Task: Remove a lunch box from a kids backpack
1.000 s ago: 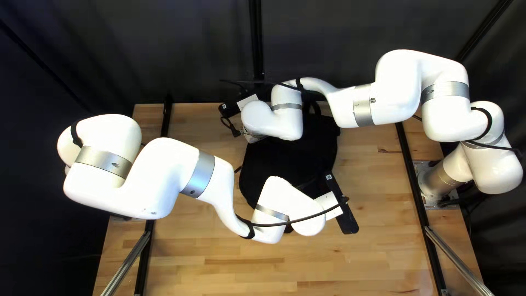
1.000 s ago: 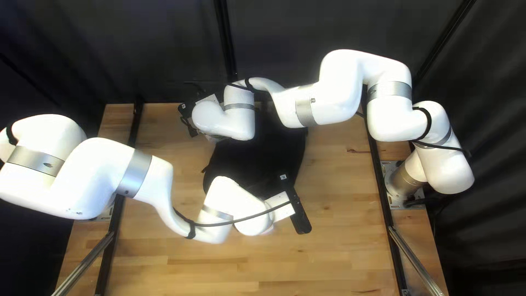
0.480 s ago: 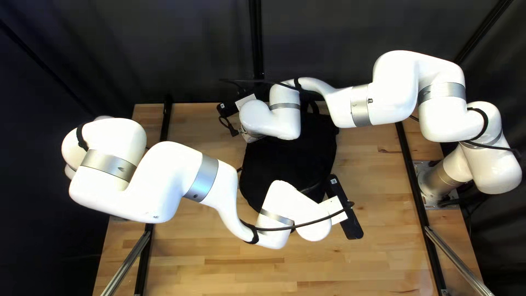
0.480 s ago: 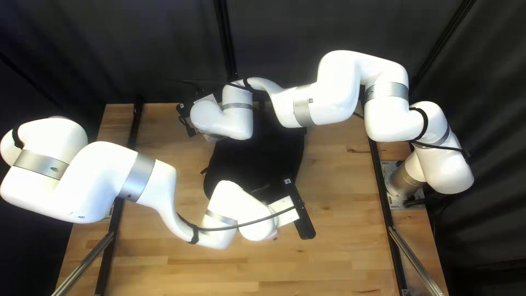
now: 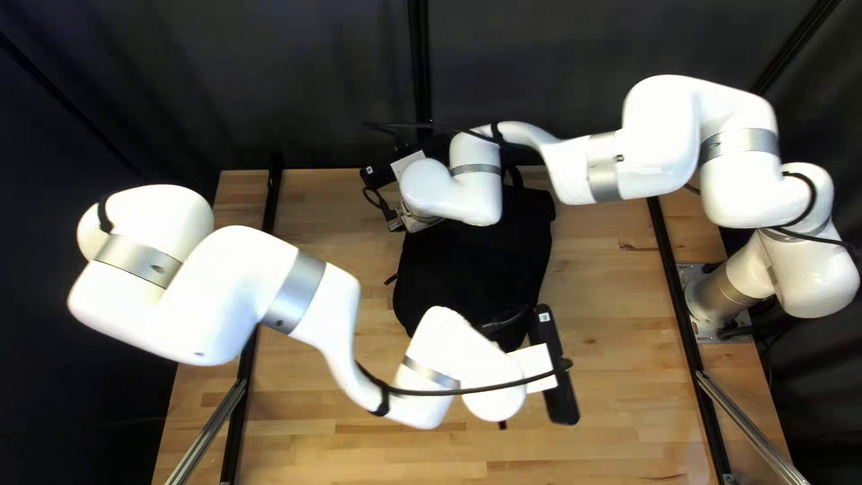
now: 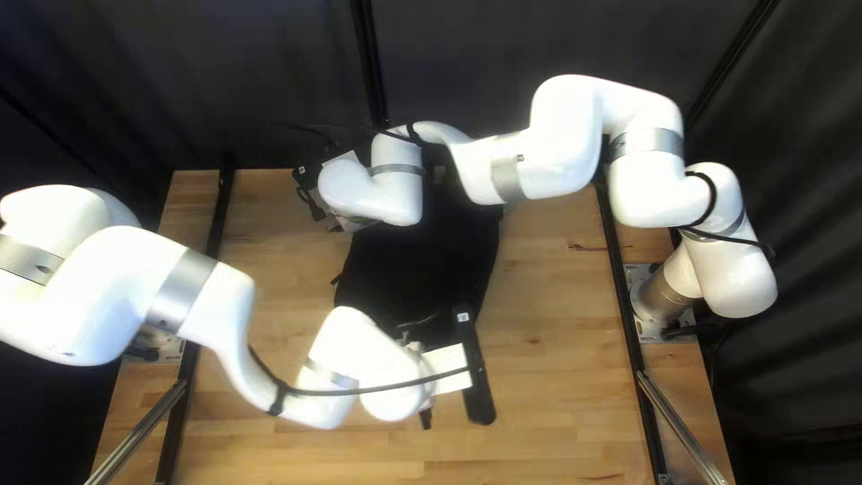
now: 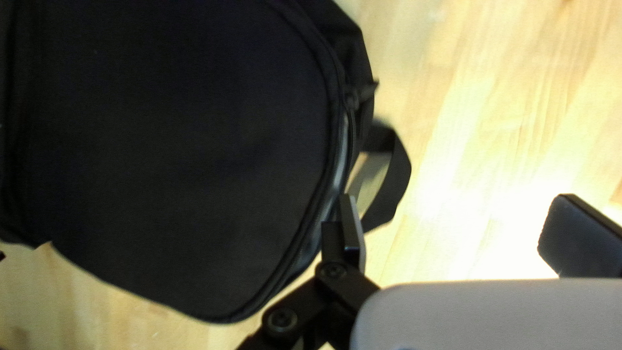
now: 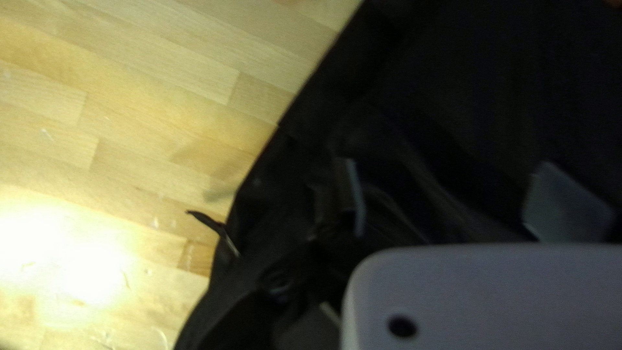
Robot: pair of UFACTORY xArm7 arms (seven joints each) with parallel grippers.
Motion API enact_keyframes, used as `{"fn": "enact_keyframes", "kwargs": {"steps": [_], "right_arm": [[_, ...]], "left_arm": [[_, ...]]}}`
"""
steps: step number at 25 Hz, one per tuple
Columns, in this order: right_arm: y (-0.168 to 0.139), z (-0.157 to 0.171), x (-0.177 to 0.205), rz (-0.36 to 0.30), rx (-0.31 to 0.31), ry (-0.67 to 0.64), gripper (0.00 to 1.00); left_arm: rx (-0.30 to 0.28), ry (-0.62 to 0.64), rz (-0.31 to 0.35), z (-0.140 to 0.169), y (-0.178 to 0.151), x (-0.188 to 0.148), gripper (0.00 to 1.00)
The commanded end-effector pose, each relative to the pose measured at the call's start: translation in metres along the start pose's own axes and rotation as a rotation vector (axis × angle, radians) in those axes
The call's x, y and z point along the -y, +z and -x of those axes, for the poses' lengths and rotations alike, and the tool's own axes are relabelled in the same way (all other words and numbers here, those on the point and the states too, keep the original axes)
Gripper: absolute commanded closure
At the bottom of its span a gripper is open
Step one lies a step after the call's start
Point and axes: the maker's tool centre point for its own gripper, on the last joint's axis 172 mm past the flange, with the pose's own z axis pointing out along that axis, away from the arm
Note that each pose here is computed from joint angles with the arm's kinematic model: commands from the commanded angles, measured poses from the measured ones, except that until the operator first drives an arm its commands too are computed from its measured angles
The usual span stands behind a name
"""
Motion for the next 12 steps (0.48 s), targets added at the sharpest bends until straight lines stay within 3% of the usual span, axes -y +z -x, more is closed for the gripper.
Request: {"fn": "enact_keyframes", "kwargs": {"steps": [1, 7, 12], "right_arm": [[-0.016, -0.004, -0.022, 0.029, -0.012, 0.012, 0.00], [-0.035, -0.013, -0.056, 0.064, -0.013, 0.060, 0.00], [-0.046, 0.004, -0.105, 0.103, -0.005, 0.127, 0.00]], "left_arm": [[0.009, 0.065, -0.007, 0.036, -0.007, 0.001, 0.00], [0.026, 0.093, -0.025, 0.075, -0.002, 0.015, 0.00], [0.033, 0.094, -0.031, 0.105, 0.011, 0.034, 0.00]]}}
